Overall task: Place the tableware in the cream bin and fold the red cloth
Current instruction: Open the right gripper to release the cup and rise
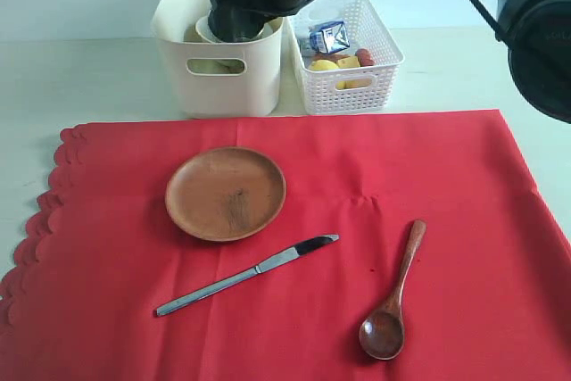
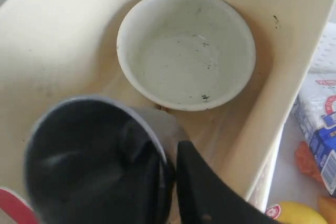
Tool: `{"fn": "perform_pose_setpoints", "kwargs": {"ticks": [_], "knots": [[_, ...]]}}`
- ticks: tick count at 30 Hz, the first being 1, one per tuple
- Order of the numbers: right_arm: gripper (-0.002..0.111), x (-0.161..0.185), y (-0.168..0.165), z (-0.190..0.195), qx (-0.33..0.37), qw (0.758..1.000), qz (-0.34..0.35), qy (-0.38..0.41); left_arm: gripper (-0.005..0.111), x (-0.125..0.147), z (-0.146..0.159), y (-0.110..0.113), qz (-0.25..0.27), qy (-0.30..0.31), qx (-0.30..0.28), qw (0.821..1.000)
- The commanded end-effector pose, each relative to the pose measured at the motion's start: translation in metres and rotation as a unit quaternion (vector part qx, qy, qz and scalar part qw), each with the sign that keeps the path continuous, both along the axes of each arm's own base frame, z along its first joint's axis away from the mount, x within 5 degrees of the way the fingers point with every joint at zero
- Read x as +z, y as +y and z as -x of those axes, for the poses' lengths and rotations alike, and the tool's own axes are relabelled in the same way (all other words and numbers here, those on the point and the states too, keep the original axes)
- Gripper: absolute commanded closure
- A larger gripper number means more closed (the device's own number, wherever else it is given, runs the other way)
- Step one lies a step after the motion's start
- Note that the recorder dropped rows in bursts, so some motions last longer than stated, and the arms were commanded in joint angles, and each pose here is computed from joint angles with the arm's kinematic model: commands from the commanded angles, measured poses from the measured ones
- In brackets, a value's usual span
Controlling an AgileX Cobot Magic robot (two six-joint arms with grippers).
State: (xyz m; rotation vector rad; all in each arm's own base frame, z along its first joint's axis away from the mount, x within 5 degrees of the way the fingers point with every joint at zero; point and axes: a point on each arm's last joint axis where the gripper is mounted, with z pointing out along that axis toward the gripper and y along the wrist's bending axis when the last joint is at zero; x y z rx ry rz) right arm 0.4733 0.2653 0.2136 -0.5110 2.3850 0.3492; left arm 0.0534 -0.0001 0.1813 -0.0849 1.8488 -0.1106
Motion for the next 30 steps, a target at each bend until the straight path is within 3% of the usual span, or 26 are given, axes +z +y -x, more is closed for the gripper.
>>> {"fn": "perform_pose_setpoints", "kwargs": {"ticks": [1, 5, 11, 30], "knots": [[0.076, 0.003, -0.001, -0.002, 0.002, 1.0, -0.002, -0.012, 0.107, 0.0, 0.0, 0.0, 0.004, -0.003, 0.0, 1.0], [0.066, 0.003, -0.001, -0.002, 0.002, 1.0, -0.001, -0.011, 0.107, 0.0, 0.0, 0.0, 0.004, -0.003, 0.0, 1.0], [0.066, 0.011, -0.002, 0.001, 0.003, 1.0, -0.001, -0.011, 0.107, 0.0, 0.0, 0.0, 0.004, -0.003, 0.0, 1.0], [0.066, 0.084, -0.02, 0.036, 0.031, 0.999, 0.029, 0.014, 0.107, 0.0, 0.0, 0.0, 0.004, -0.003, 0.0, 1.0]]}}
